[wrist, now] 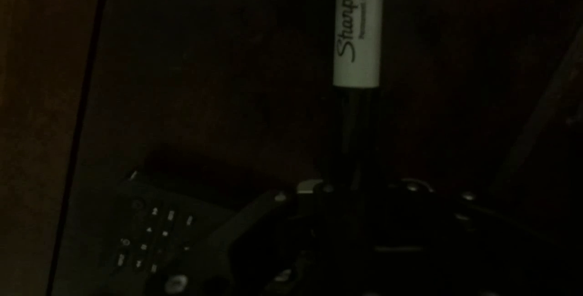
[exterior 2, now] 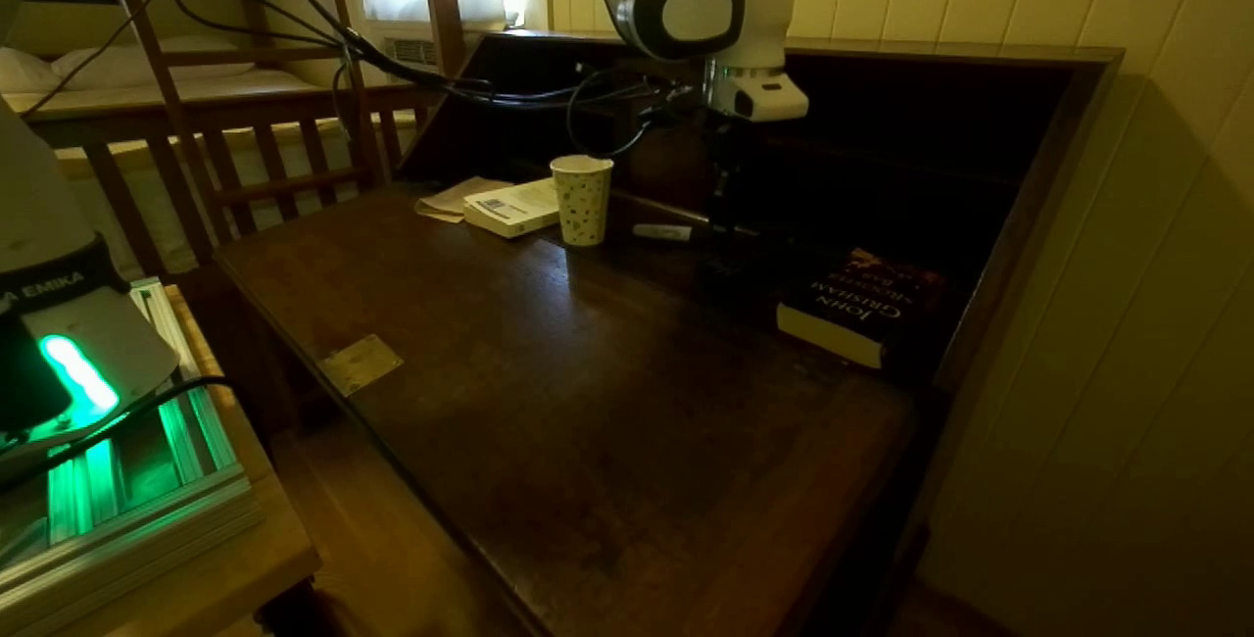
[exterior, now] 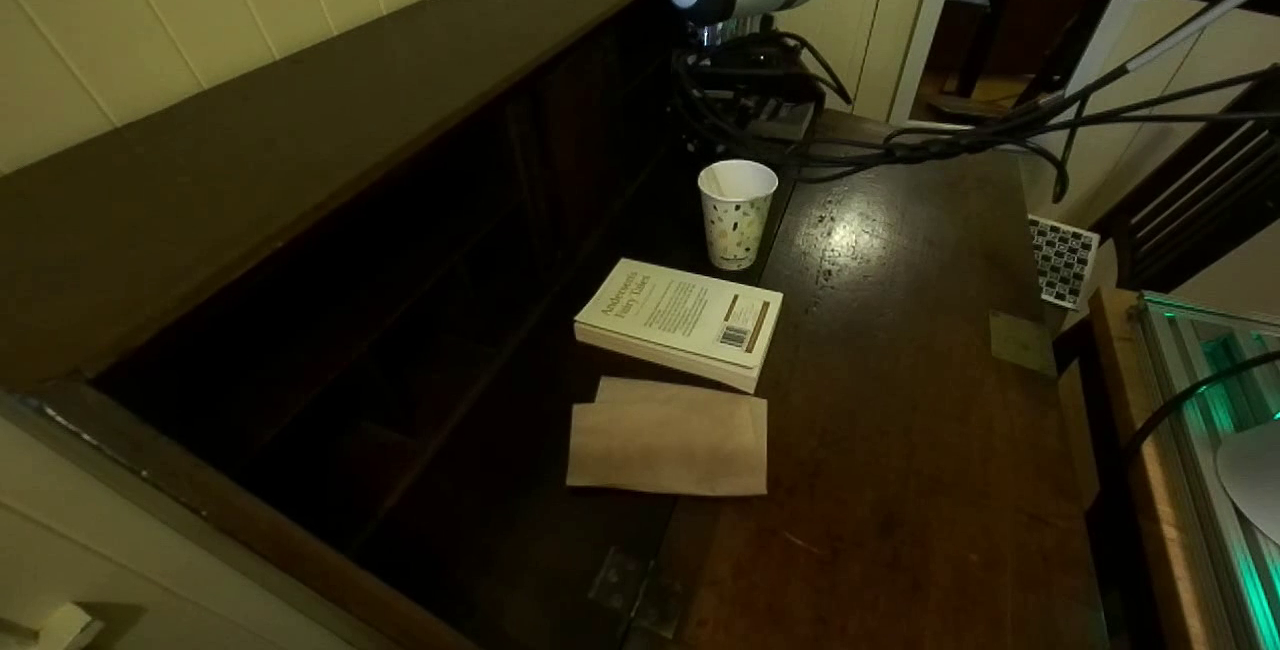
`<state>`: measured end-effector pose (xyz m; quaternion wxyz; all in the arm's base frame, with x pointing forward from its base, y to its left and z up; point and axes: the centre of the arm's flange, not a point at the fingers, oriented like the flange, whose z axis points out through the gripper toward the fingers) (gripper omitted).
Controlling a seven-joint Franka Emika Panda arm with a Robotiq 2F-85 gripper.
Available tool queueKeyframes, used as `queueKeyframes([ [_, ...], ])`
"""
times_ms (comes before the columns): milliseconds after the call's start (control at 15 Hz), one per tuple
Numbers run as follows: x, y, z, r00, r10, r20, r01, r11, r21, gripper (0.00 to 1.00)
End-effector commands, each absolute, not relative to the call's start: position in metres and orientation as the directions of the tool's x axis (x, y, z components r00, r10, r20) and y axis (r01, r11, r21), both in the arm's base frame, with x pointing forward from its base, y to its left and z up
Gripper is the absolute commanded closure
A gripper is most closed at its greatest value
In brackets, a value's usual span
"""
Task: Put the marker inside the coffee cup.
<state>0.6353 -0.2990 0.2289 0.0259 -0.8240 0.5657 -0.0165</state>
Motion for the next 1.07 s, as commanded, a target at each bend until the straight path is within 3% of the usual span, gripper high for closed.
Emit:
queueKeyframes([
  [0, 0.63, -0.297, 0.259, 0.386, -0.921, 0.05, -0.919, -0.389, -0.069, 0.95],
  [1000, 0.577, -0.219, 0.386, 0.576, -0.768, 0.28, -0.75, -0.632, -0.193, 0.95],
])
